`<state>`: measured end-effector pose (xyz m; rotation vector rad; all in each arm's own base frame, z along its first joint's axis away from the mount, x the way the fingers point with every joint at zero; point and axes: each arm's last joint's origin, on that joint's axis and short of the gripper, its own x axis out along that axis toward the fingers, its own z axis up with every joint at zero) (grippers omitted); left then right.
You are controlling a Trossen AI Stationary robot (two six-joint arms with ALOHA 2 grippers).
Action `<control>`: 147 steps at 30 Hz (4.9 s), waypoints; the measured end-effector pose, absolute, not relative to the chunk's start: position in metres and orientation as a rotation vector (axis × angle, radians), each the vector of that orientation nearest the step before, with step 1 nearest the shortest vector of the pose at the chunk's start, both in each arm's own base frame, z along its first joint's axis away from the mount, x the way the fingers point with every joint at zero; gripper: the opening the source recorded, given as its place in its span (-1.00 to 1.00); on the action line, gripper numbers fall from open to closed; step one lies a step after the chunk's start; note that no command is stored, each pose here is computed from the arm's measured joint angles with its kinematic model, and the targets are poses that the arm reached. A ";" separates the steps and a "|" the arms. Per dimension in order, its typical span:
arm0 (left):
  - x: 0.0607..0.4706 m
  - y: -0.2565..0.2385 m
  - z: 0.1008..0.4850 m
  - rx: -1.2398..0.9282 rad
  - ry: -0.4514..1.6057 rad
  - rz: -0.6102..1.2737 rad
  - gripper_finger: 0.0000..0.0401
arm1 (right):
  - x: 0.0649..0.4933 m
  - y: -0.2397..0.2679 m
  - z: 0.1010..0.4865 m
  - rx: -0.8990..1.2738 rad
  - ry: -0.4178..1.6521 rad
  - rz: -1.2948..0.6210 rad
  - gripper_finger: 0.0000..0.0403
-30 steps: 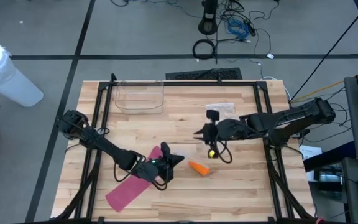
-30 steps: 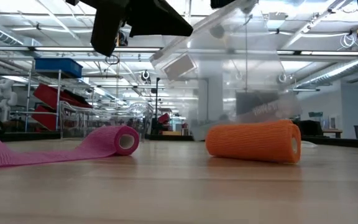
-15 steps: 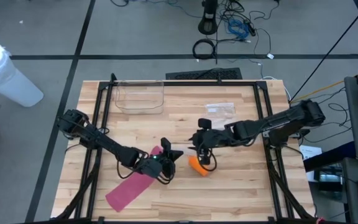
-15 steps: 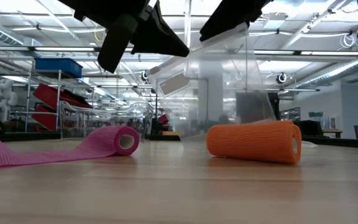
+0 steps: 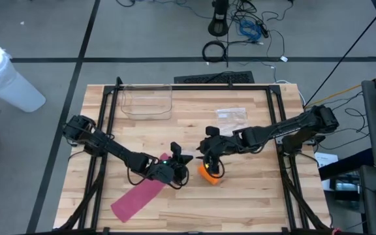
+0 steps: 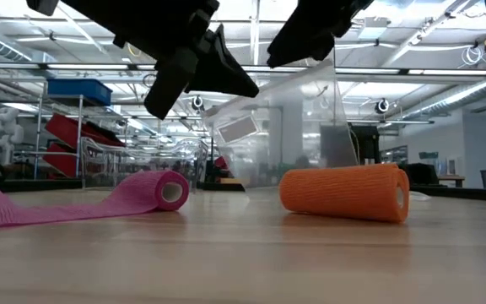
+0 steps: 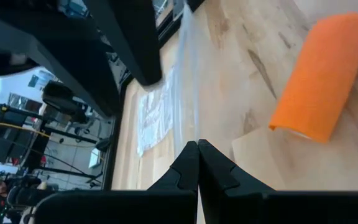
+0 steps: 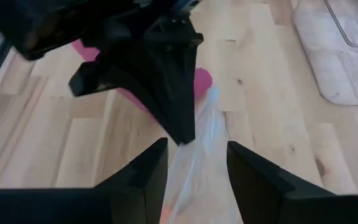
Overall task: Roll bandage
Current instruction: Put the rolled orange bandage into the transparent zip bag
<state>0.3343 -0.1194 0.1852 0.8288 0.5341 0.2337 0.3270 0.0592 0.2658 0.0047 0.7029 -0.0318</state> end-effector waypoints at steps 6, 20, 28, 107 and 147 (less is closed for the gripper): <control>0.336 -0.115 0.185 0.776 0.532 0.259 -1.00 | 0.336 0.051 0.252 0.016 0.743 -0.070 -0.30; 0.336 -0.115 0.186 0.779 0.536 0.258 -1.00 | 0.337 0.041 0.226 0.007 0.908 -0.120 -0.69; 0.336 -0.115 0.186 0.752 0.530 0.262 -1.00 | 0.335 0.043 0.224 -0.045 0.931 -0.101 -0.99; 0.347 -0.092 0.205 0.532 0.469 0.412 -0.61 | 0.325 0.108 0.254 -0.783 0.829 -0.175 -1.00; 0.352 -0.070 0.195 -0.148 0.464 0.368 -0.96 | 0.333 0.123 0.215 -0.720 0.920 -0.221 -0.28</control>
